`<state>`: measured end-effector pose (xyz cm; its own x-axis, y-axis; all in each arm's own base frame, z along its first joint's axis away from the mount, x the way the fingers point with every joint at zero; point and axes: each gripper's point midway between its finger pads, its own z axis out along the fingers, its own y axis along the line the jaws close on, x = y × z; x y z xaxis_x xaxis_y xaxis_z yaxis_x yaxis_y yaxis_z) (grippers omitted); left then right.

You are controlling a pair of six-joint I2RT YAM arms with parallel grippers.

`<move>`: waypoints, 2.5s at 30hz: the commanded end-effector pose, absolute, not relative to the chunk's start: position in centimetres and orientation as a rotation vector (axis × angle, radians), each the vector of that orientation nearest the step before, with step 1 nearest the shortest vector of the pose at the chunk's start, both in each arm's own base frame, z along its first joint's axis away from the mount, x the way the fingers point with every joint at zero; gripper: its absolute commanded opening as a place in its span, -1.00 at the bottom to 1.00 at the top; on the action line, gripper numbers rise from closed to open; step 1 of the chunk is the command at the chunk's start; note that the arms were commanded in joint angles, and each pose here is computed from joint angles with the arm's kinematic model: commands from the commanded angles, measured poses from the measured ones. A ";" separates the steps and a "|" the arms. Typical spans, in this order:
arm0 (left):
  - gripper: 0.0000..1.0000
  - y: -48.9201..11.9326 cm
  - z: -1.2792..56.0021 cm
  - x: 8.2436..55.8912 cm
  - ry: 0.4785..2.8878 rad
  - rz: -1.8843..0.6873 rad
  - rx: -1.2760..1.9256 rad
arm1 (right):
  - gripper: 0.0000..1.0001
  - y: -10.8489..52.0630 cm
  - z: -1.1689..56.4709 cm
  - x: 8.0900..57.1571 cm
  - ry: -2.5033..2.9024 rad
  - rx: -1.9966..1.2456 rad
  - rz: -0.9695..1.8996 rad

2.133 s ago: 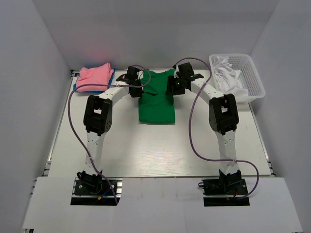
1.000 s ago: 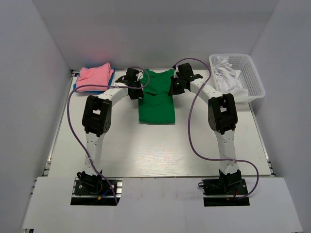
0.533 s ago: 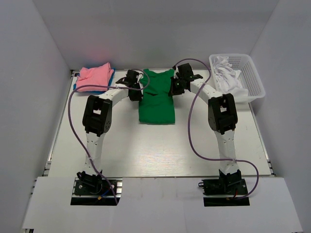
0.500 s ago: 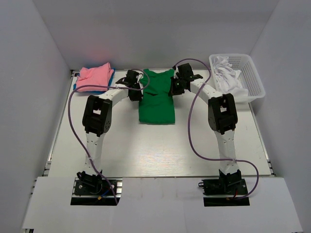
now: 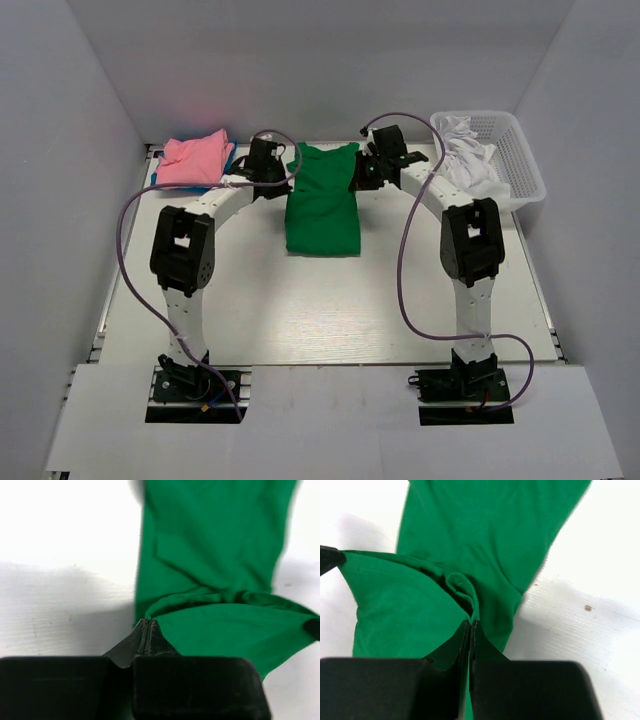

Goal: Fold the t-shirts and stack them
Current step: Fold the folded rectangular tshirt in 1/3 of the way, then grab one side of the 2/3 rectangular tshirt with both arms

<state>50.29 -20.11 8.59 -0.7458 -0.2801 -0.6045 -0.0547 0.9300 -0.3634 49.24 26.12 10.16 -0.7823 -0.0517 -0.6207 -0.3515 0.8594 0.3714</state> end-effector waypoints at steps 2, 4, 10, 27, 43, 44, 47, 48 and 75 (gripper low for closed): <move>-1.00 -20.9 13.2 50.8 2.277 -0.519 -0.220 | -1.00 26.3 14.3 50.0 2.292 -0.301 0.663; -1.00 -21.5 13.6 51.2 2.261 -0.553 -0.204 | -1.00 26.1 13.9 50.1 2.303 -0.287 0.650; -1.00 -22.0 11.2 52.7 2.324 -0.524 -0.200 | -1.00 25.1 13.0 50.6 2.325 -0.242 0.610; 1.00 -20.6 11.0 55.4 2.375 -0.373 -0.242 | 0.81 24.7 10.9 52.4 2.389 -0.261 0.636; 1.00 -26.7 14.3 38.7 2.387 -1.051 0.123 | 0.81 27.0 14.2 36.6 2.334 -0.260 1.125; 1.00 -26.9 13.8 38.2 2.389 -1.080 0.121 | 0.81 27.3 13.5 35.9 2.353 -0.260 1.152; 1.00 -28.4 13.3 36.7 2.379 -1.171 0.169 | 0.81 28.4 12.2 35.8 2.389 -0.283 1.194; 1.00 -28.8 12.2 35.9 2.411 -1.185 0.180 | 0.81 28.6 11.4 35.8 2.403 -0.279 1.200; 1.00 -25.3 9.0 37.5 2.528 -0.843 0.059 | 0.81 26.6 6.4 34.5 2.475 -0.269 1.118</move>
